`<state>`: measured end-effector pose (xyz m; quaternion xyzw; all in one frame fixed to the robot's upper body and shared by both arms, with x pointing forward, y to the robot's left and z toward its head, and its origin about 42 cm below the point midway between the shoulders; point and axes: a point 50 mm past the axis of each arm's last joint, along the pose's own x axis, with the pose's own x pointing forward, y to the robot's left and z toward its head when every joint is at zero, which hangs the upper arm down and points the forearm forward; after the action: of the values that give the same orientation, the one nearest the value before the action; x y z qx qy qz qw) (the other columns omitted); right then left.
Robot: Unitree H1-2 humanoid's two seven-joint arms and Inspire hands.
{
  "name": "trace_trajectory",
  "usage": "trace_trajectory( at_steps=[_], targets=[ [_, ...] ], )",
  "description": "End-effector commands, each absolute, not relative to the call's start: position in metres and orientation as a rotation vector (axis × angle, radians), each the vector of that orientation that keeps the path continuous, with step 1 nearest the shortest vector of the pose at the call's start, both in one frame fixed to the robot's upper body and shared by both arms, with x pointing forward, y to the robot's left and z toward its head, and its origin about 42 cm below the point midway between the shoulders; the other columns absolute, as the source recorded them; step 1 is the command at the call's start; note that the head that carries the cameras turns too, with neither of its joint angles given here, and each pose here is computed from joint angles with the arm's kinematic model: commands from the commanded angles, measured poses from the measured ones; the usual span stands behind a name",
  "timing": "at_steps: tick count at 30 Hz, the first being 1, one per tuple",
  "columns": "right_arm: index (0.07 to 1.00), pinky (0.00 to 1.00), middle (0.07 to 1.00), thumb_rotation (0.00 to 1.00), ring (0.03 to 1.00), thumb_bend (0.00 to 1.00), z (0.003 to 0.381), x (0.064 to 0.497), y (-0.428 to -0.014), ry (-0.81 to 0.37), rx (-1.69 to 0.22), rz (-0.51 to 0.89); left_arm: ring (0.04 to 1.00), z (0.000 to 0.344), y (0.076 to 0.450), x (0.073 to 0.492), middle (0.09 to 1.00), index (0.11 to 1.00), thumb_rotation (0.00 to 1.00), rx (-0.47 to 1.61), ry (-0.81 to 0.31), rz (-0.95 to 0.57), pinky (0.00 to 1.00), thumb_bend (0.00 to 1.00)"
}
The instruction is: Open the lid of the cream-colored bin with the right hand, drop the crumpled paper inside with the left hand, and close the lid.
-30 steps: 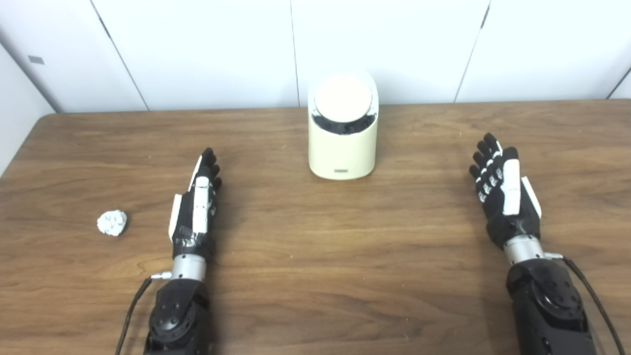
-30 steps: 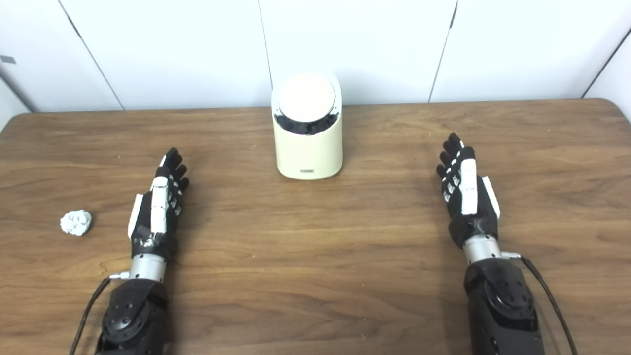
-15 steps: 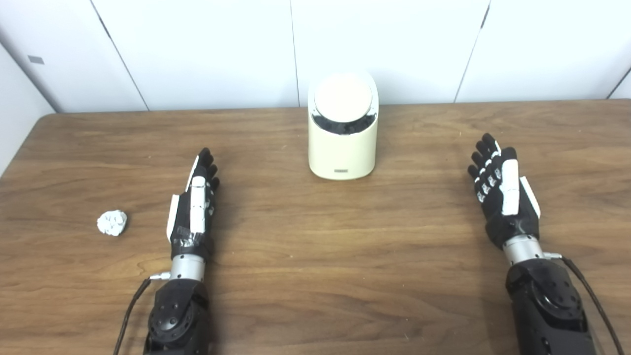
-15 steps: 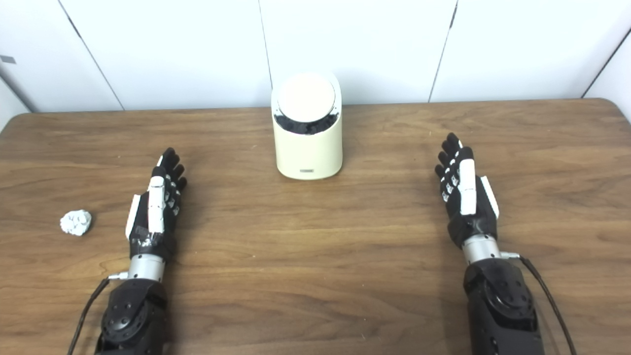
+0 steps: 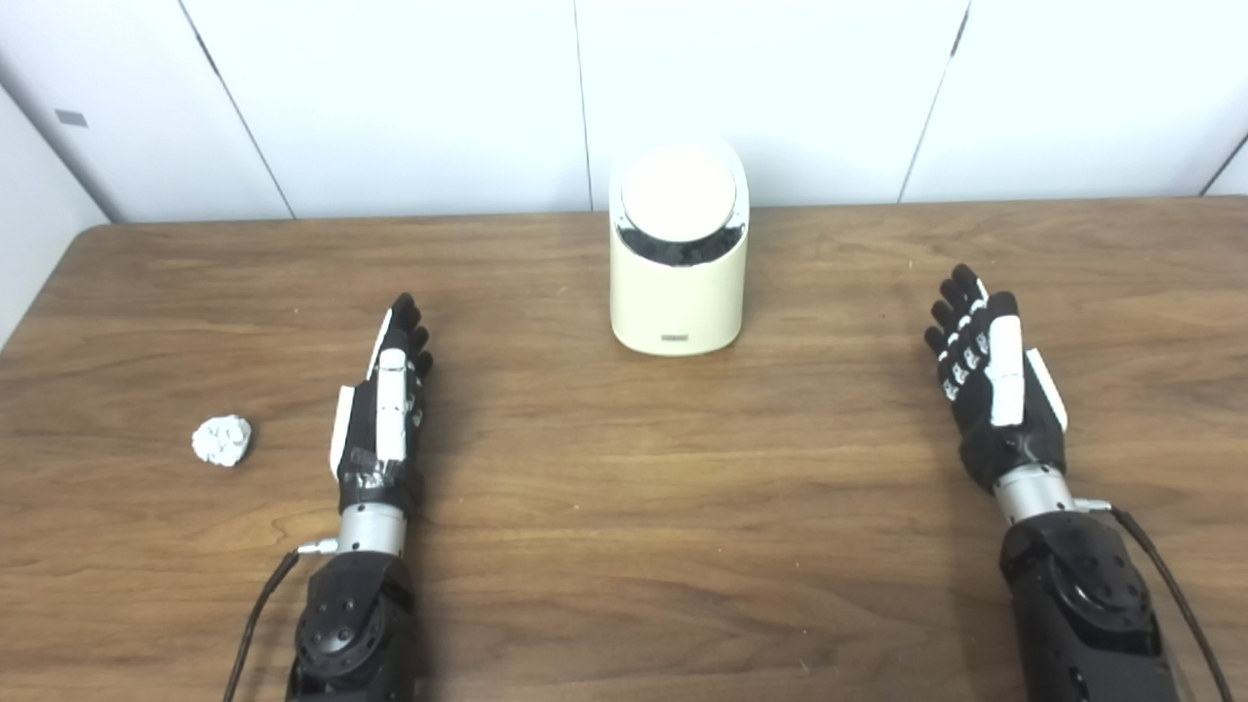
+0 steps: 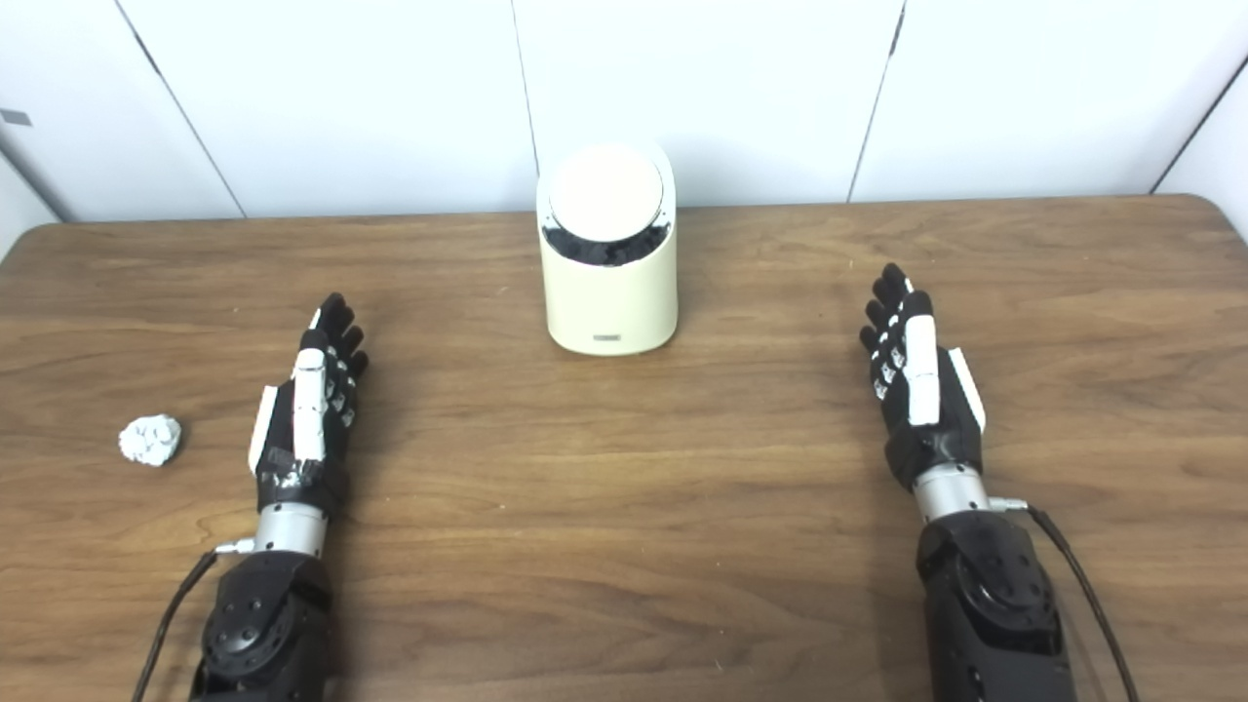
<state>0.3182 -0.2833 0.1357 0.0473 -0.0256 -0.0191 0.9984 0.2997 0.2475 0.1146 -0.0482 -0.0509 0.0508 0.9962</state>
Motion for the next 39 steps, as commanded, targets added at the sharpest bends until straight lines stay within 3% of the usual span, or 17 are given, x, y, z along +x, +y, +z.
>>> trace_trajectory(
  at_steps=[1,39],
  targets=[
    [0.990,1.00,1.000,1.00,1.000,0.54,0.1552,0.3252,-0.2852,-0.133,0.083,-0.024,1.000,0.1269,0.2460,0.3040,1.000,1.000,0.98,-0.094,-0.147,0.097,1.00,0.42],
    [0.983,1.00,0.992,1.00,0.999,0.53,0.1516,0.3220,-0.2830,-0.138,0.077,-0.028,1.000,0.1211,0.2469,0.3001,1.000,1.000,0.96,-0.092,-0.150,0.093,1.00,0.43]
  ],
)
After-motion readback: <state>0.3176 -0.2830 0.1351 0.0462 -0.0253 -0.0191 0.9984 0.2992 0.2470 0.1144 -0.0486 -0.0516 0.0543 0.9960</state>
